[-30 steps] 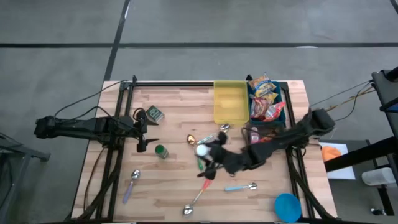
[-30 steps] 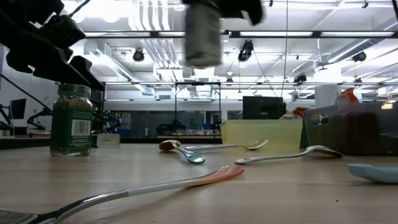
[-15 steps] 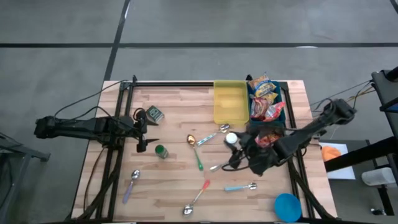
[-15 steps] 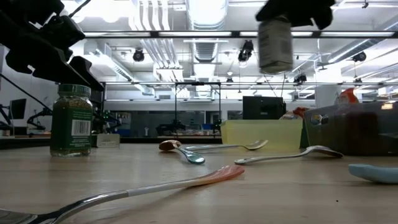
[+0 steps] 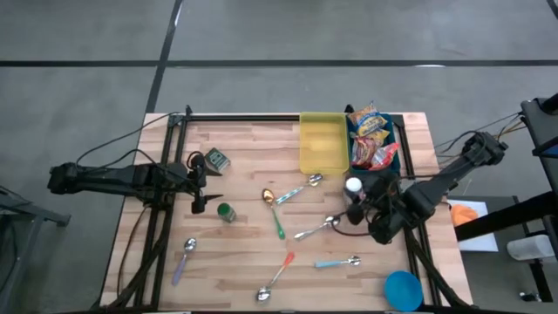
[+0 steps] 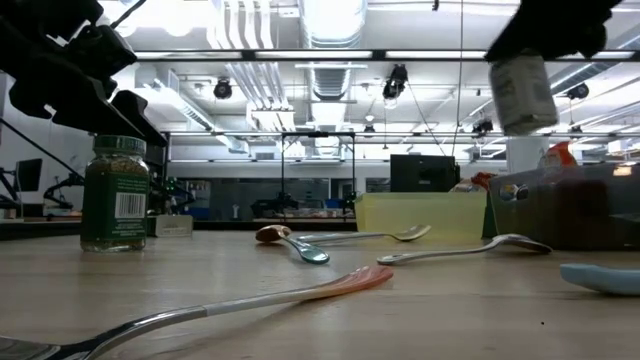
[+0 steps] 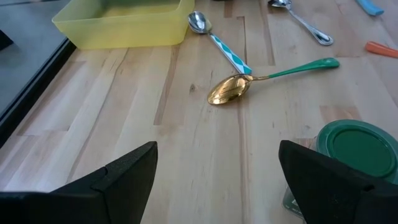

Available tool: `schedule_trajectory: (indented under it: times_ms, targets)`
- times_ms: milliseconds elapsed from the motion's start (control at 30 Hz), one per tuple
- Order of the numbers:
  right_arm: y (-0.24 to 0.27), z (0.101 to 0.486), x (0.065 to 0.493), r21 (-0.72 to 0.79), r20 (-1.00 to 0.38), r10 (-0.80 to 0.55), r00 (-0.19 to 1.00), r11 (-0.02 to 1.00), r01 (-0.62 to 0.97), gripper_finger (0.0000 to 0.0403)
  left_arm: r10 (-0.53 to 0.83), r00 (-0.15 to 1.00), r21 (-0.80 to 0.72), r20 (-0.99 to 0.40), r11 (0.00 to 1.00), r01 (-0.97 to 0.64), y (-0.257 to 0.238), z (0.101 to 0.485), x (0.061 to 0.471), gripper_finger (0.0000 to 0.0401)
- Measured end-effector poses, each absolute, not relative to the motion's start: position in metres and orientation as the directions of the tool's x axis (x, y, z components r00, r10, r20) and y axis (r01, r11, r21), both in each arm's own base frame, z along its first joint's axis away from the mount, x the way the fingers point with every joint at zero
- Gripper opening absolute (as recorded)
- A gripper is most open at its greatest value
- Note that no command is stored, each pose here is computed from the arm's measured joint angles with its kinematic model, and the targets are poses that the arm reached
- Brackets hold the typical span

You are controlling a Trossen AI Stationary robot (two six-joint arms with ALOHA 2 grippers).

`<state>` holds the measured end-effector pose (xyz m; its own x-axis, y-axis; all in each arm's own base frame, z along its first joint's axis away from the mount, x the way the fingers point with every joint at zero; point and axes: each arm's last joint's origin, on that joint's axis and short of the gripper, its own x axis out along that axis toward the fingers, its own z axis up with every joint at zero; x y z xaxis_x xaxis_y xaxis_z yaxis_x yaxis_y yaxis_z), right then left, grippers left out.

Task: Pick & Place Food Item
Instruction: Put the white seasoning bottle into the black bin

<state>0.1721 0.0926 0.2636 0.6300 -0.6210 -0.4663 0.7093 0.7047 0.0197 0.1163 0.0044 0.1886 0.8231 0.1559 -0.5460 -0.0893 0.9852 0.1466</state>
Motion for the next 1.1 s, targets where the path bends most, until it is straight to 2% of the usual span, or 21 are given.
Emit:
schedule_trajectory:
  times_ms: [300,700,867,1100]
  targets:
    - [0.074,0.260,0.144,-0.014,-0.578,-0.676,0.457,0.567,0.823,0.0201,0.156,0.823,0.146,-0.546,0.985,-0.089,0.004,0.189,0.116,0.0340]
    - [0.060,0.223,0.123,0.008,-0.539,-0.800,0.264,0.308,0.951,0.0201,0.156,0.823,0.146,-0.546,0.985,-0.089,0.004,0.189,0.116,0.0340]
    - [0.056,0.207,0.118,0.029,-0.518,-0.825,0.226,0.246,0.969,0.0201,0.156,0.823,0.146,-0.547,0.985,-0.089,0.004,0.189,0.116,0.0340]
    - [0.056,0.200,0.125,-0.006,-0.488,-0.853,0.186,0.216,0.976,0.0201,0.156,0.823,0.147,-0.547,0.985,-0.089,0.004,0.189,0.116,0.0340]
